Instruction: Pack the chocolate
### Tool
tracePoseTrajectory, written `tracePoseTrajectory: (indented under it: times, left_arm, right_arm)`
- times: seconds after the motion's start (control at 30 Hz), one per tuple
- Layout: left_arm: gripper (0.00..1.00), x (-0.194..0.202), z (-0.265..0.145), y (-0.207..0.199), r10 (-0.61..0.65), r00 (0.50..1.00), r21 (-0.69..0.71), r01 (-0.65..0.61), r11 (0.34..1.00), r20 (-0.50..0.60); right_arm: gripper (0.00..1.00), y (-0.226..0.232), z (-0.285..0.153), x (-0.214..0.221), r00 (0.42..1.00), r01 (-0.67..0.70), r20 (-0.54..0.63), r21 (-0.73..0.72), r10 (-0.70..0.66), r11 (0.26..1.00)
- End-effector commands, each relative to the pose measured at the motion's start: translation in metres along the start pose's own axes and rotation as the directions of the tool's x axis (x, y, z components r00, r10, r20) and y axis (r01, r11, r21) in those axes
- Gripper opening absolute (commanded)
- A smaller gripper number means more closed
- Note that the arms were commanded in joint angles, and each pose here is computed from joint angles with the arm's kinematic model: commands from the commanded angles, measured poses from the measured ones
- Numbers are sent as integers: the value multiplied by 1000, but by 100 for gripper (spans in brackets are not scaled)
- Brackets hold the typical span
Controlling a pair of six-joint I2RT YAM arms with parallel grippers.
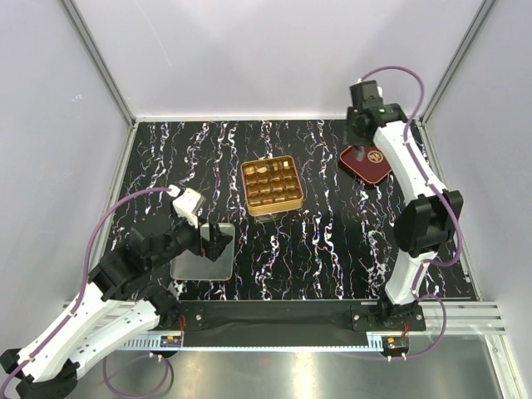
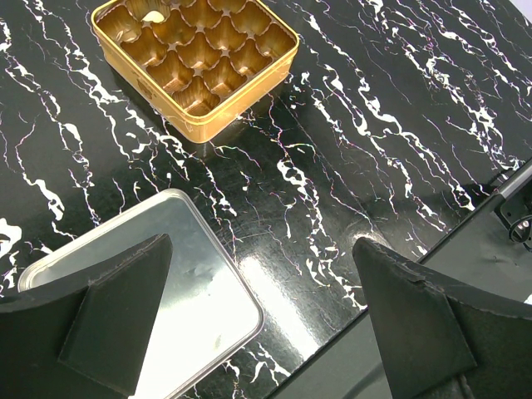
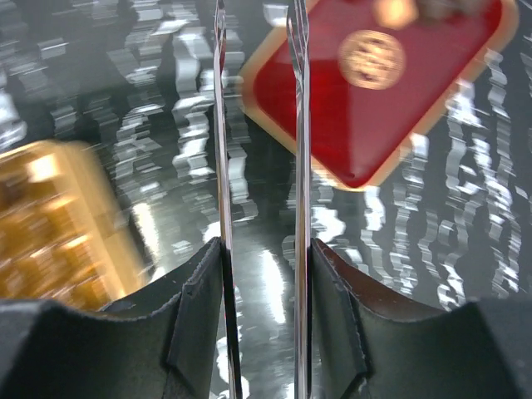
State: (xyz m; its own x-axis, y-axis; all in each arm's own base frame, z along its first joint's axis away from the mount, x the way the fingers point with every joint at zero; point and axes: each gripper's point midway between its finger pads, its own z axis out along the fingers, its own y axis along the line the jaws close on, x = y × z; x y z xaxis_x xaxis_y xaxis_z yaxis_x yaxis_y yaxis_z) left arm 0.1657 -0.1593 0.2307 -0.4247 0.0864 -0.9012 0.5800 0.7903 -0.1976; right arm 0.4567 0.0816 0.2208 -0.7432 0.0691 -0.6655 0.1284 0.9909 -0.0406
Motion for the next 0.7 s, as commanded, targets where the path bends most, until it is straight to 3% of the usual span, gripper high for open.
tracePoseTrajectory:
  times: [0.0, 0.33, 0.67]
  left_arm:
    - [99, -10, -1, -1, 9, 999, 5, -9, 1000, 43]
    - [99, -8, 1, -1, 9, 999, 3, -9, 1000, 34]
    - [99, -8, 2, -1, 11, 999, 5, -11, 1000, 31]
  right_arm:
    - [50, -34, 6, -2, 1000, -29, 6, 61, 29, 998]
    - [51, -80, 62, 21, 995, -35, -90, 187, 52, 982]
    - [51, -103, 85, 36, 988, -61, -125, 225, 91, 972]
